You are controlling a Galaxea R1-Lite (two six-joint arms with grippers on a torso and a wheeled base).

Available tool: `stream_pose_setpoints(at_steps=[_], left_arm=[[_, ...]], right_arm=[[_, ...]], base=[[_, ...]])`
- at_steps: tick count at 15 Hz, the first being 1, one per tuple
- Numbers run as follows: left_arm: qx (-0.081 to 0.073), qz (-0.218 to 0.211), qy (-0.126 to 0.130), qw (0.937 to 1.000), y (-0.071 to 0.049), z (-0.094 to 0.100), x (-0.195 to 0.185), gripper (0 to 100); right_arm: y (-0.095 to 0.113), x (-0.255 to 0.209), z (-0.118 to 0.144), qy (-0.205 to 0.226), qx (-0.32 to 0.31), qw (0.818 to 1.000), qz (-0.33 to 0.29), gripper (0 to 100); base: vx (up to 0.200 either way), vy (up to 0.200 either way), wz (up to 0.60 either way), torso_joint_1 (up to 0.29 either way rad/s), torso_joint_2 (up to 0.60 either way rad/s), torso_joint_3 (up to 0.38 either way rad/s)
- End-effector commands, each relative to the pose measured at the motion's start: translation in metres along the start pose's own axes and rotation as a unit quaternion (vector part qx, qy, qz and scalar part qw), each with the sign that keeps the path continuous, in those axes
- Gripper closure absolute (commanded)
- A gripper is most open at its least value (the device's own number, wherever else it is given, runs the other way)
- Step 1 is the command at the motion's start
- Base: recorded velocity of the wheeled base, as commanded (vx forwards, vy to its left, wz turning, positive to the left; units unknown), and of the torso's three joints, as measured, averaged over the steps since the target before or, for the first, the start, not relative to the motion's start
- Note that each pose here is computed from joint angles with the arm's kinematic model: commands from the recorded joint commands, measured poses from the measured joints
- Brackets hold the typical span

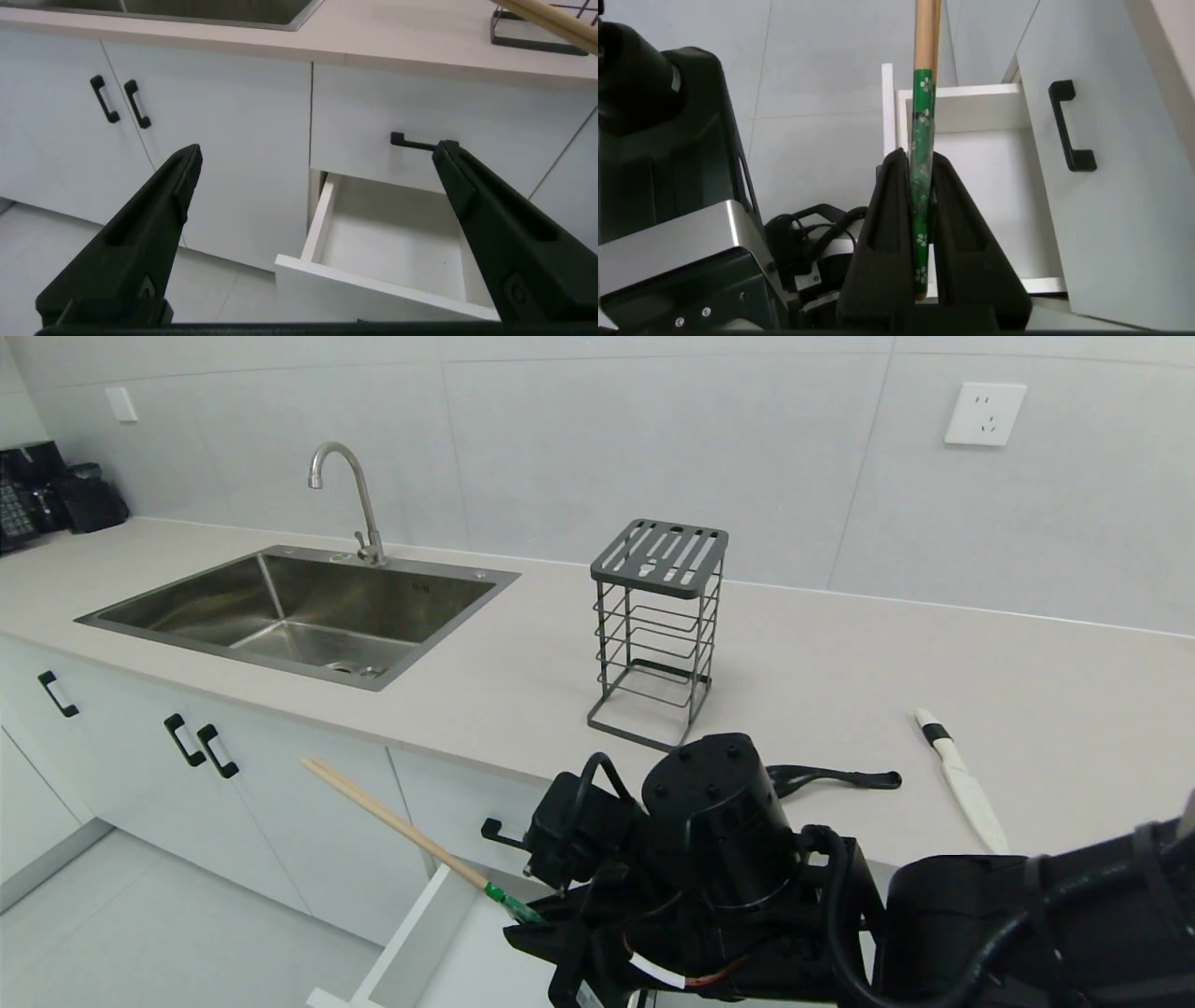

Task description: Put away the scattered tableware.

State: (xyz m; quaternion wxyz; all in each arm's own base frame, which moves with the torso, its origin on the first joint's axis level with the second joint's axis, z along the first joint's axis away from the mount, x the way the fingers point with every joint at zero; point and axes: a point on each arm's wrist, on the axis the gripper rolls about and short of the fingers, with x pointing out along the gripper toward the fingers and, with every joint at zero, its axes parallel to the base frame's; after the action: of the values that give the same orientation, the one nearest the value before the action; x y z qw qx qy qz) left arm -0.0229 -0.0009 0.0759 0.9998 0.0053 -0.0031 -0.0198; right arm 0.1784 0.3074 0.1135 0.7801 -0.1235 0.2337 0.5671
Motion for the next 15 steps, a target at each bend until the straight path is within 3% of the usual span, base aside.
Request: stream_pose_setpoints(at_steps=[1,6,15], left_arm=[[0.0,0.0,0.001,1.0,0.0,0.0,0.0,0],[0.0,0.0,0.001,1.0,0.0,0.0,0.0,0],[0.0,0.0,0.001,1.0,0.0,0.0,0.0,0]], right_arm=[[-0.004,0.009,0.005,-0.007,0.0,1.0,-0.001,100],[-0.017,0.015,-0.001,0.006,0.01,1.0,-0.015,100],[-0.019,0.019,-0.005,0.014,-0.006,1.0,-0.017,100]], base=[[0.0,0.0,0.0,-0.207,0.39,0.193],[0.0,0.0,0.0,-0.205,0.41,0.195],[0.0,0.0,0.0,-0.077,0.15,0.072]])
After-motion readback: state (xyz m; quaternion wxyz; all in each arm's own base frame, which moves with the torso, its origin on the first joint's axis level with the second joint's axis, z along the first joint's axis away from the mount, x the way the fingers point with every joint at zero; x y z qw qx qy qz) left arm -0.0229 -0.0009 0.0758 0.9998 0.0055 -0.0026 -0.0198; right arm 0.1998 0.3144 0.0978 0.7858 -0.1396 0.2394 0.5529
